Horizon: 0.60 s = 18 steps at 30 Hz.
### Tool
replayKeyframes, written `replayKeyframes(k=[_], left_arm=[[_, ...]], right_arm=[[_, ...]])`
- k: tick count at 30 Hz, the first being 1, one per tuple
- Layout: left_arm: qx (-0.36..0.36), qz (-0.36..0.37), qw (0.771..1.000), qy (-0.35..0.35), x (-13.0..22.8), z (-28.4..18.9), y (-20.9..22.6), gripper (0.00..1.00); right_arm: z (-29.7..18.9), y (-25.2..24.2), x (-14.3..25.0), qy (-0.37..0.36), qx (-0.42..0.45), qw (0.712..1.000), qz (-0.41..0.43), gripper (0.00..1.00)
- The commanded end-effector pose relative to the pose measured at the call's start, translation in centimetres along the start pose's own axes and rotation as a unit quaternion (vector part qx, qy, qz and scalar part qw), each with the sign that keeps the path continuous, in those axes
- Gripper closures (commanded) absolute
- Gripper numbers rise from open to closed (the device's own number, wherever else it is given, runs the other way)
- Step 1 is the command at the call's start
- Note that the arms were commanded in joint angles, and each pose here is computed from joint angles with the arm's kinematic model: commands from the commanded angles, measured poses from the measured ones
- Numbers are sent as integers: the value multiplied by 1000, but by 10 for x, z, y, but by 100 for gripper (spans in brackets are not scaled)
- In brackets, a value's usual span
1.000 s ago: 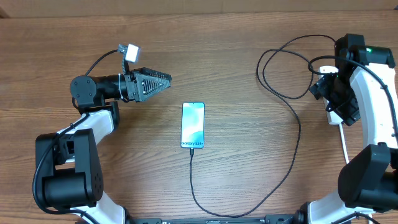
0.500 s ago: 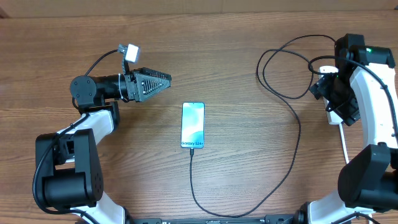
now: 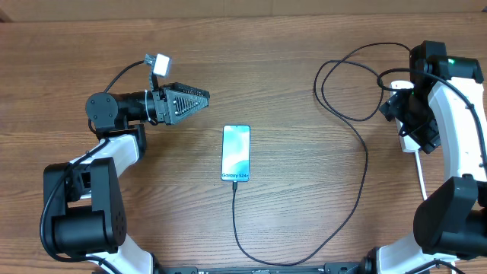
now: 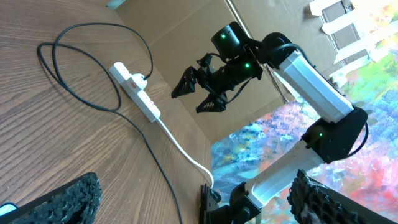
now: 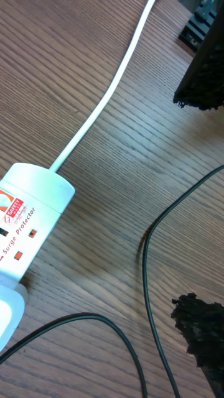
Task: Plug charger to phone and switch on socket
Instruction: 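Position the right gripper above the white power strip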
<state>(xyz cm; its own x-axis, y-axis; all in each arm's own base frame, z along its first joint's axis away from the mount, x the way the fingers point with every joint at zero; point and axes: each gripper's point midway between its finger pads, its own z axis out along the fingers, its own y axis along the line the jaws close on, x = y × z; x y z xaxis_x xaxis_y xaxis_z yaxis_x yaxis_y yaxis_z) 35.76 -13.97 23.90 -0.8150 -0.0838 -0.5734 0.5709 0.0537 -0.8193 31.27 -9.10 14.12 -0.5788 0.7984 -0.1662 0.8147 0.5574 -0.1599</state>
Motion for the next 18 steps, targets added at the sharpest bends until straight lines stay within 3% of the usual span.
replayKeyframes(k=[1,18], left_arm=[[1,29,1000,9,0,0,-9,0],[1,29,1000,9,0,0,-9,1]], right_arm=[[-4,-3,-4,-14,0,1000,7,0],[-4,-1,-7,-20,-6,1000,11,0]])
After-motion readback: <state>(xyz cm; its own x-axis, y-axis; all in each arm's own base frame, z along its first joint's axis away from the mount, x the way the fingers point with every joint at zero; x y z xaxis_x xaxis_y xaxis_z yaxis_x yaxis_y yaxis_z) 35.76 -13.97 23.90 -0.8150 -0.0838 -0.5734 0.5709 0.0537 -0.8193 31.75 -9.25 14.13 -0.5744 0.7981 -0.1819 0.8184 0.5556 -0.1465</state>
